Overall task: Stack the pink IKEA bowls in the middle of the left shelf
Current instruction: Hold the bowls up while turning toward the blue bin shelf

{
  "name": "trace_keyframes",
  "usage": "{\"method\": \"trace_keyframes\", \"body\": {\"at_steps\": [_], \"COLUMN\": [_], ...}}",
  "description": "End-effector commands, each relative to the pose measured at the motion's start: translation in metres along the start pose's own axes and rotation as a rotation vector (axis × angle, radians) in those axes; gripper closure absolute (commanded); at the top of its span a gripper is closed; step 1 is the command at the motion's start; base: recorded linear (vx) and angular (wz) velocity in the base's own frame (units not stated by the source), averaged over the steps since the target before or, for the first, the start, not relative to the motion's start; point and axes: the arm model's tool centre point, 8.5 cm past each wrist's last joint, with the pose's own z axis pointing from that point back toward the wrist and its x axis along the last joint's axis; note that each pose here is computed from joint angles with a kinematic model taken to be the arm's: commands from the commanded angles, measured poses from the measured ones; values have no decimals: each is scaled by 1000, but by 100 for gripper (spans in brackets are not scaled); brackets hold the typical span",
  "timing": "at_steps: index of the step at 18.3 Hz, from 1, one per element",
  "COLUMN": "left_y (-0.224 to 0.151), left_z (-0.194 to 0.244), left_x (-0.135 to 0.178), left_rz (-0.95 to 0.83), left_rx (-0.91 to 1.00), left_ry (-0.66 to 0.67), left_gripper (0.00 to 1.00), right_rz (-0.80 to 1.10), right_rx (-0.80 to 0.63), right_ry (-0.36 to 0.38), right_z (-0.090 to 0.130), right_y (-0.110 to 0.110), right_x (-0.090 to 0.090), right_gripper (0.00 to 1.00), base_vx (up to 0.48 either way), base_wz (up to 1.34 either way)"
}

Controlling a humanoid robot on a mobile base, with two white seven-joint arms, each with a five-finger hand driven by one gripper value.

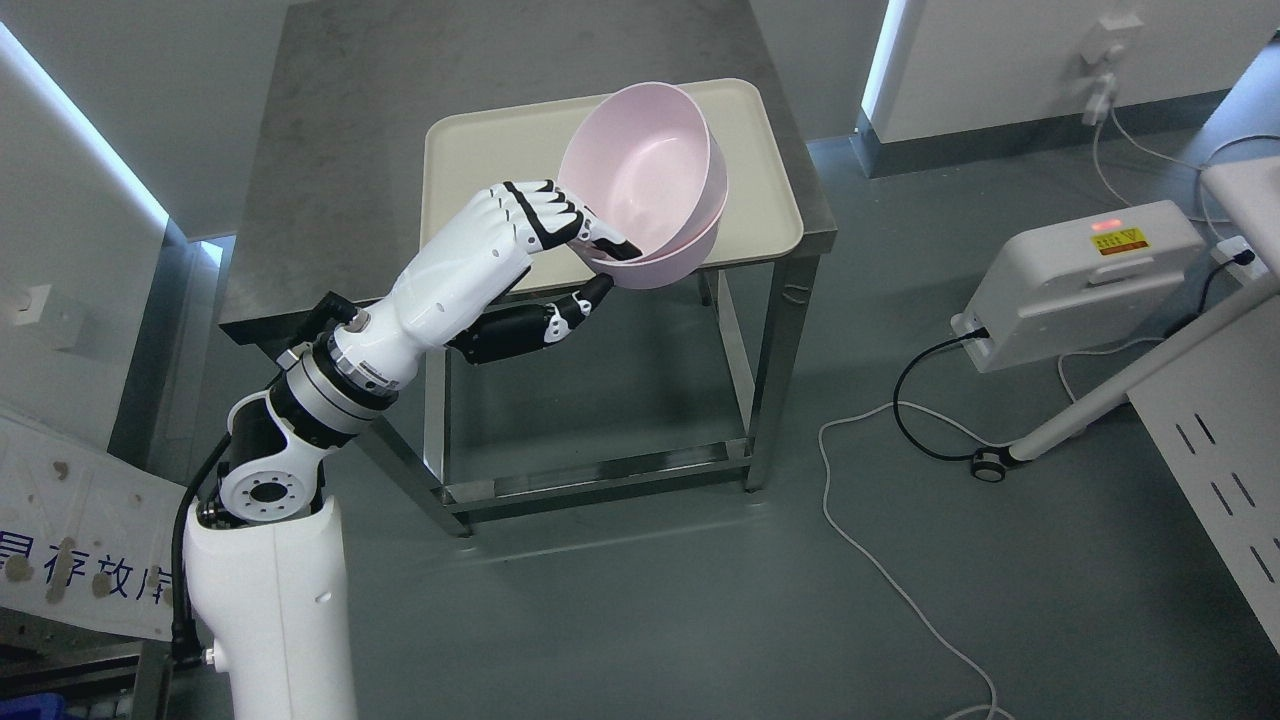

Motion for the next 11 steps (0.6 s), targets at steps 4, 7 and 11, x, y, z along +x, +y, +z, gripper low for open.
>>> {"method": "trace_keyframes", "body": {"at_steps": [4, 7, 11], "left_y": [2, 2, 3], "left_z": [8, 8, 8], "left_x": [2, 2, 2], "left_rz": [-17, -16, -17], "left_rx": [-9, -9, -7], "left_ry": [8, 9, 8], "left_gripper": [92, 91, 91], "right_rz": [-2, -2, -2], "right_rx": [-19, -19, -19], "right_ry": [-17, -17, -17], "right_z": [-1, -1, -1], "right_y": [-11, -11, -11], "right_x": [6, 6, 6], "right_gripper": [0, 0, 0], "base_vx": [-208, -107, -36], "base_wz": [-265, -107, -12]}}
